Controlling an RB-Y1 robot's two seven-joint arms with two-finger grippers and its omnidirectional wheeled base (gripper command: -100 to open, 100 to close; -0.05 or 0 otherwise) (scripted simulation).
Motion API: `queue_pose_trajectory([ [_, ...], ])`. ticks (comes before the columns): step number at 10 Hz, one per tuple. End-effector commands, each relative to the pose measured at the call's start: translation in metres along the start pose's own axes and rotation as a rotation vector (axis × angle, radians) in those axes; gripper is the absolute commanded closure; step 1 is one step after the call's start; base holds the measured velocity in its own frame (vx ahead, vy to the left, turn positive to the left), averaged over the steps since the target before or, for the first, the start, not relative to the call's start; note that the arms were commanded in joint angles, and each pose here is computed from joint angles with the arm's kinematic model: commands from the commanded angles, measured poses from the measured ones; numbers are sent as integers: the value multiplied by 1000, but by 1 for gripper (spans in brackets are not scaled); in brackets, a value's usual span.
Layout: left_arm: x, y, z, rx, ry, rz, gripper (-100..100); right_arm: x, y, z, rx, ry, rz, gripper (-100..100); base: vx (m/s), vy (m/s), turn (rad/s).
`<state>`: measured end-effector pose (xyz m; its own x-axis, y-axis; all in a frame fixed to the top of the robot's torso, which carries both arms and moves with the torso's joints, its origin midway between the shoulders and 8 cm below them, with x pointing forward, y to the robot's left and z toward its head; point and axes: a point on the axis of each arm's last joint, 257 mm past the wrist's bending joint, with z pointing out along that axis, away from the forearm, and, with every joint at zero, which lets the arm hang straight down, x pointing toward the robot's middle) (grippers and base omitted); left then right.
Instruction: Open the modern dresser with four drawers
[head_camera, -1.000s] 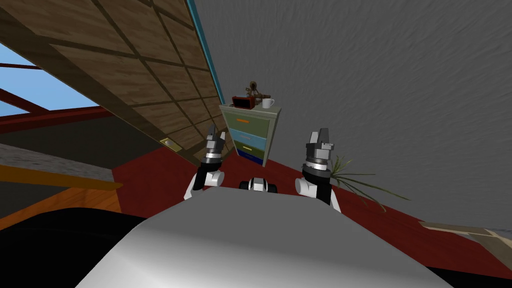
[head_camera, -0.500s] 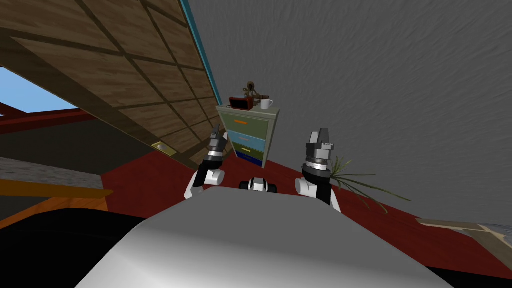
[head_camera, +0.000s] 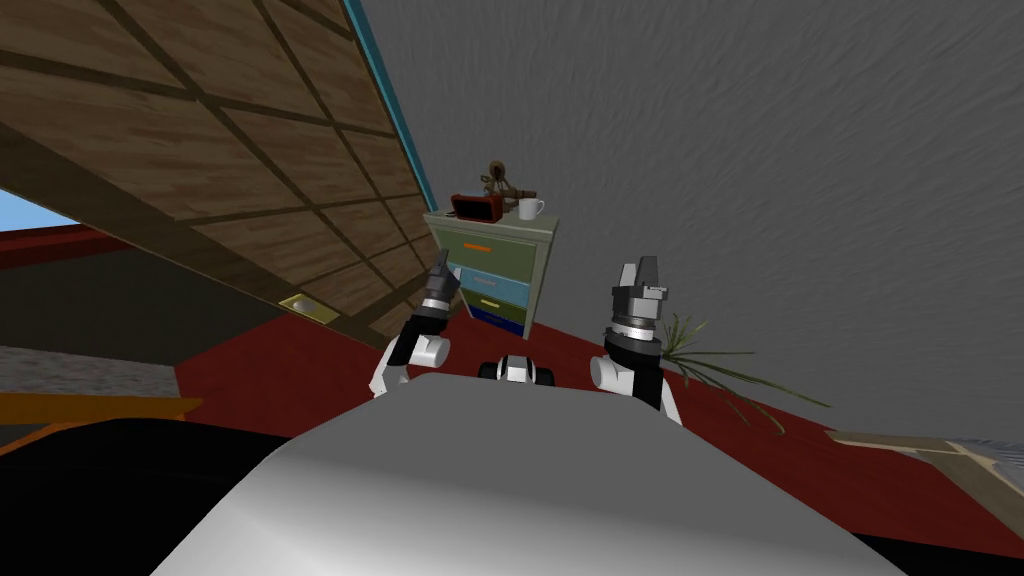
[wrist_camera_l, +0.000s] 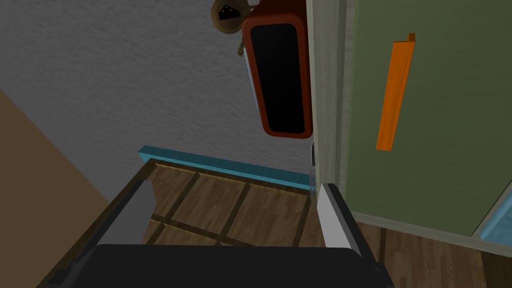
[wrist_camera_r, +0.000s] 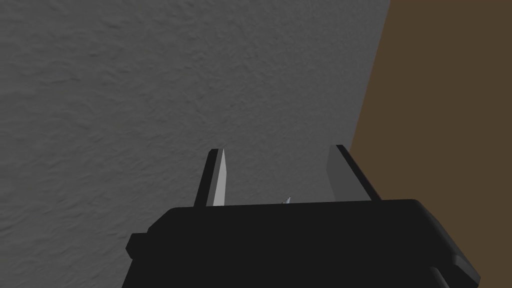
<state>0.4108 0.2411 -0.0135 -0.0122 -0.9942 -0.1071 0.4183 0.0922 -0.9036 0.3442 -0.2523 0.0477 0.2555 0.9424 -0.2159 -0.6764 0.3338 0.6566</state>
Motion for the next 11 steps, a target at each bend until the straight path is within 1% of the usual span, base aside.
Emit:
queue_pose_trajectory([
  [1,4,11,4,-51,17,-3,-100,0,0,0,0,0,0,0,71,18,-63],
  [6,12,31,9,-142,50,-1,-100,0,0,0,0,0,0,0,66,18,-56],
  [11,19,55,11,-254,89,16,-100,0,0,0,0,0,0,0,77,30,-60],
])
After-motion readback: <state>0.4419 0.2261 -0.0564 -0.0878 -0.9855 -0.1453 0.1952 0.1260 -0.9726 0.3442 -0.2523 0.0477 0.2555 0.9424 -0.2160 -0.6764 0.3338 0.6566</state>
